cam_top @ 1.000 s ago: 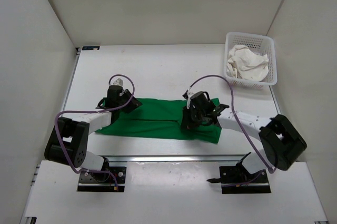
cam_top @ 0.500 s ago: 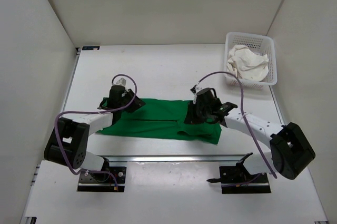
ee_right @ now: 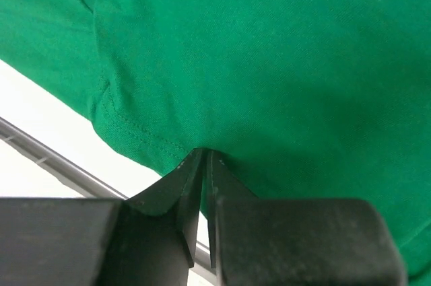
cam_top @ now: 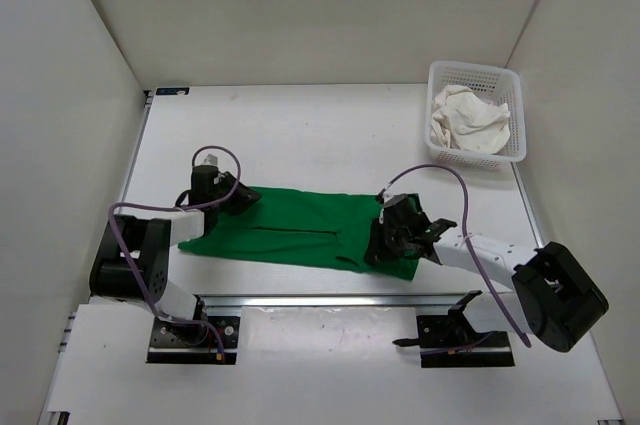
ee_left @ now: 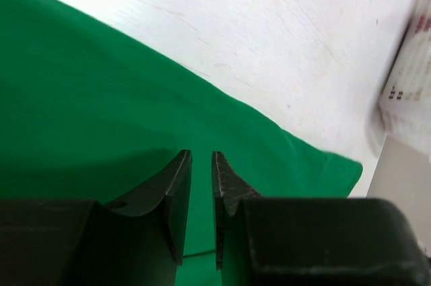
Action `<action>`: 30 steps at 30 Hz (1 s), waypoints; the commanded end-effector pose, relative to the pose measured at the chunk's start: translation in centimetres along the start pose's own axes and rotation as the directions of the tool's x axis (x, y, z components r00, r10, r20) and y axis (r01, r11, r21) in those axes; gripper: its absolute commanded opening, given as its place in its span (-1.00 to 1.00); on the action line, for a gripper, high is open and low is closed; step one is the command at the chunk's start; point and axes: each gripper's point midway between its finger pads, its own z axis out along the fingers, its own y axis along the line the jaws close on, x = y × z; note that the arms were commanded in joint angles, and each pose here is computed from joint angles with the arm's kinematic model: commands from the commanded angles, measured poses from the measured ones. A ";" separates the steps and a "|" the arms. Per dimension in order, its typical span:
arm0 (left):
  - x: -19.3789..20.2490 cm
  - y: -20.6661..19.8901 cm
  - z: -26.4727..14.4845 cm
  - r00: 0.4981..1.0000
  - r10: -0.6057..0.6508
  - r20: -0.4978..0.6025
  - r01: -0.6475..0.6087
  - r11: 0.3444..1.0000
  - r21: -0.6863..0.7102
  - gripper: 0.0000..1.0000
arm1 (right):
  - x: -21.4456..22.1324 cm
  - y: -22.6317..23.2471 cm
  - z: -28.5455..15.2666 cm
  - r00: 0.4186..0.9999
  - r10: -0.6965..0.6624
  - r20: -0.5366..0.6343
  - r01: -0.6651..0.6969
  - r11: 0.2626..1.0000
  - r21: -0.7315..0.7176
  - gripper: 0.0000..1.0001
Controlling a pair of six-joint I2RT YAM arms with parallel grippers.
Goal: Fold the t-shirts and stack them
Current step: Fold the other side of the tshirt into a rectangle
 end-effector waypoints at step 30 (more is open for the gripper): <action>-0.9 -11.0 -5.4 0.972 0.222 0.080 -0.235 0.942 0.241 -0.36 | -8.2 1.7 -0.7 0.982 0.046 0.185 -0.023 0.992 -0.126 -0.86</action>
